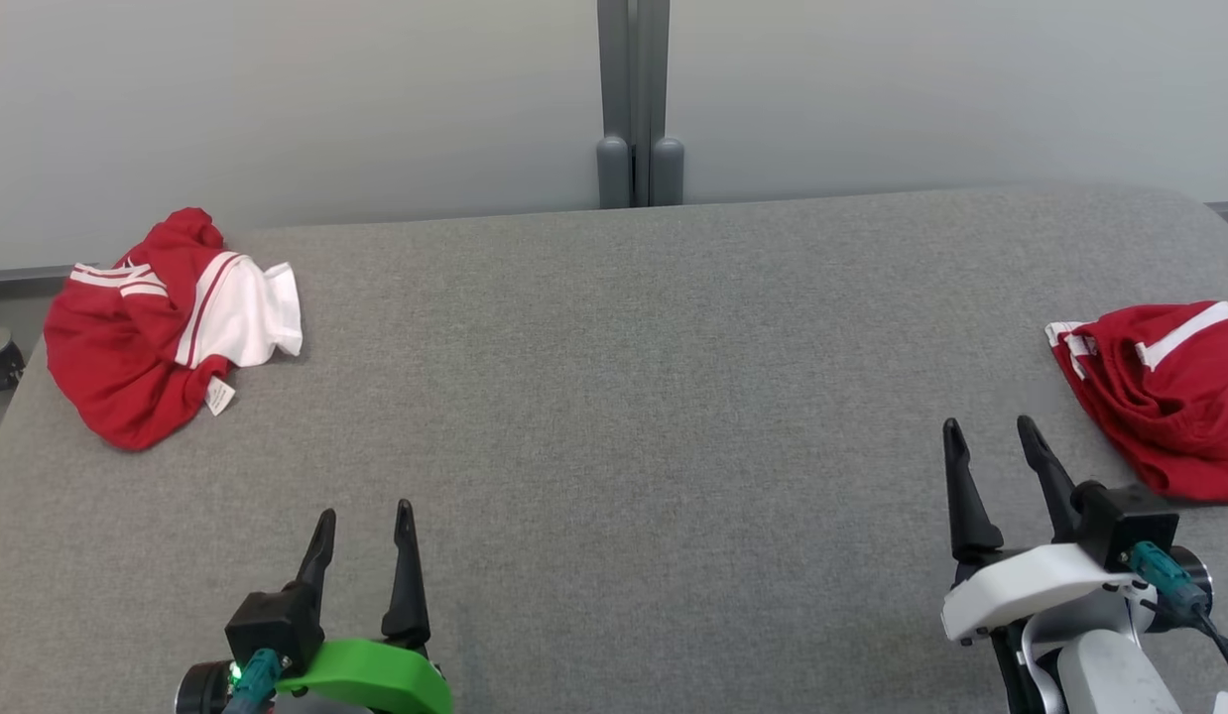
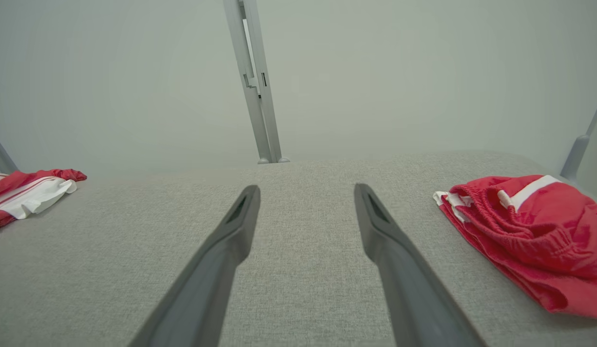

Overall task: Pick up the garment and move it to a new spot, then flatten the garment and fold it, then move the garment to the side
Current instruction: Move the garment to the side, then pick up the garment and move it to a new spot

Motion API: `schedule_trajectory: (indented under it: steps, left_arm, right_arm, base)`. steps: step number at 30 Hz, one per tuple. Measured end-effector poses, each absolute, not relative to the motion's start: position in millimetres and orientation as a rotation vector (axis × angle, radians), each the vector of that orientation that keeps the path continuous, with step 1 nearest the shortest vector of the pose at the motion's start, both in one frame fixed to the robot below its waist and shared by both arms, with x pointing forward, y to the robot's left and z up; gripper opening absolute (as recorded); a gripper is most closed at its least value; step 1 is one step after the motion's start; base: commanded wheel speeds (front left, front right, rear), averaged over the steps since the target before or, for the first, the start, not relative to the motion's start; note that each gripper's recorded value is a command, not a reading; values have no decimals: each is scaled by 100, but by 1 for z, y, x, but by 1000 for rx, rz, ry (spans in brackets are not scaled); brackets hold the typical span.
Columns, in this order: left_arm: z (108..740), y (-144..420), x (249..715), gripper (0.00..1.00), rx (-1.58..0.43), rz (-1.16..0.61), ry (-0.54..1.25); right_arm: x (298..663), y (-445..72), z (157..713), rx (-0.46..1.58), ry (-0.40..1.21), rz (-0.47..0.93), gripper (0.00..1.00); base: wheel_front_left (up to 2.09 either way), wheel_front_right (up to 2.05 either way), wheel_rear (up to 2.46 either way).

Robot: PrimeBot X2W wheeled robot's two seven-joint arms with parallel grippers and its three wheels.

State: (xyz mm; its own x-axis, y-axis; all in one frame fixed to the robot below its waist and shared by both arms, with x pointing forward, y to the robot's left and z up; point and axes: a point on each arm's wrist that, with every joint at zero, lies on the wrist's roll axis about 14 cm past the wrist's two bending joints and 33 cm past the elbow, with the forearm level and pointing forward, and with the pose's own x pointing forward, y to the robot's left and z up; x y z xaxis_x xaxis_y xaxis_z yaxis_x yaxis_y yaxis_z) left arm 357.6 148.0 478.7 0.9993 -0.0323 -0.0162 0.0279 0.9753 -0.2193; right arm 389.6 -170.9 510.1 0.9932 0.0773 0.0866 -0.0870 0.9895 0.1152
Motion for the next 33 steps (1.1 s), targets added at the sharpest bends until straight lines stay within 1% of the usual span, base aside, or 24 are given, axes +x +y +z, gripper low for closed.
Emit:
schedule_trajectory:
  steps: [8,22,28,33]
  left_arm:
    - [479,138,357,100,-212,-64,20]
    - [478,137,351,100,-210,-67,23]
    - [480,152,344,100,-193,-21,13]
    - [482,184,333,100,-179,76,-5]
  right_arm:
    - [378,-163,499,144,-53,101,100]
    - [375,-156,496,136,-43,123,100]
    - [384,-137,497,144,-41,179,100]
    - [395,-107,499,152,-39,261,100]
  base:
    - [0,0,0]
    - [0,0,0]
    - [0,0,0]
    - [0,0,0]
